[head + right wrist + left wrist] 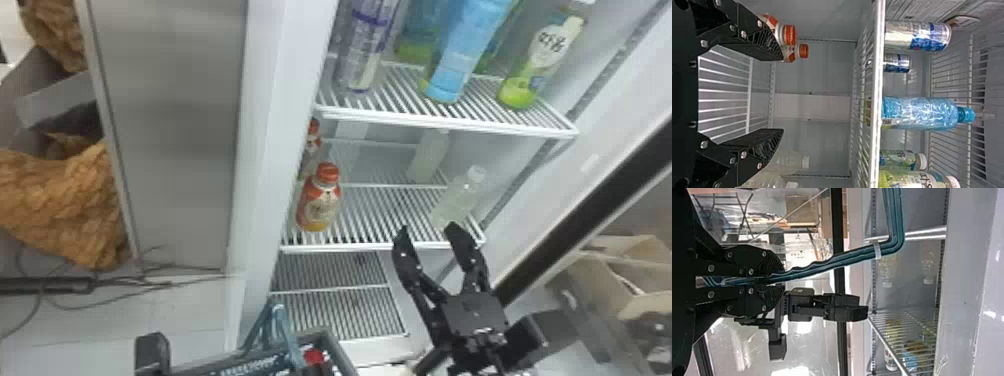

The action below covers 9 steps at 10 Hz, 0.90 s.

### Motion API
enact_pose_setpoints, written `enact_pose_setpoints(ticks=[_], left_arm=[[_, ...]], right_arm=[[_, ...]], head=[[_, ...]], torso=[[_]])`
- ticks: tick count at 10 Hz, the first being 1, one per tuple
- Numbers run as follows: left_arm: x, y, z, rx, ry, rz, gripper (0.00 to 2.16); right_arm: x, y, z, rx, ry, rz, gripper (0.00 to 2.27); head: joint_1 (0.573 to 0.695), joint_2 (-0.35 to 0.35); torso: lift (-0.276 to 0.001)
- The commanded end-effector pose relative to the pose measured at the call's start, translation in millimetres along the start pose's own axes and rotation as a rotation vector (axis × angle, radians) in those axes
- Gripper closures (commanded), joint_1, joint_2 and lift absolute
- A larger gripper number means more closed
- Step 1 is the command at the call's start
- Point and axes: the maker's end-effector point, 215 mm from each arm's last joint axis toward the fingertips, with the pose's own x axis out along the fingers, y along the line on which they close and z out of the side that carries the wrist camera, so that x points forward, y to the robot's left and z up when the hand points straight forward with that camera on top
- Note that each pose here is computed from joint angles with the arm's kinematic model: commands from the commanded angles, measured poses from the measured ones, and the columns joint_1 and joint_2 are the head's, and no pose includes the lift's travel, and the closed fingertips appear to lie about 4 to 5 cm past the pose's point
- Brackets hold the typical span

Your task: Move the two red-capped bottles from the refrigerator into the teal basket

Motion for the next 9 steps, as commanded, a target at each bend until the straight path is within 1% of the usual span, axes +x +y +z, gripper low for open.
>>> enact_pose_setpoints(ticks=[1, 5, 7, 9], left_arm=[[1, 0, -2, -0.004, 0.002, -0.002, 1.08], [2, 0, -4, -0.007, 0.008, -0.001, 1.08], [4, -1, -7, -0.011, 0.012, -0.006, 1.08], [7, -2, -11, -0.015, 0.025, -0.010, 1.08]], right_arm=[[-1, -2, -7, -0.013, 0.011, -0.004, 0.41], [-2, -4, -30, 0.005, 0.070, -0.009, 0.42], [-1, -3, -37, 0.010, 0.082, -0.008, 0.42], [0, -1, -38, 0.014, 0.082, -0.003, 0.42]], head=[[0.695, -0.350], [0.695, -0.350], [0.695, -0.350], [0.695, -0.350]], torso=[[-0.228], [-0.228], [-0.228], [-0.228]])
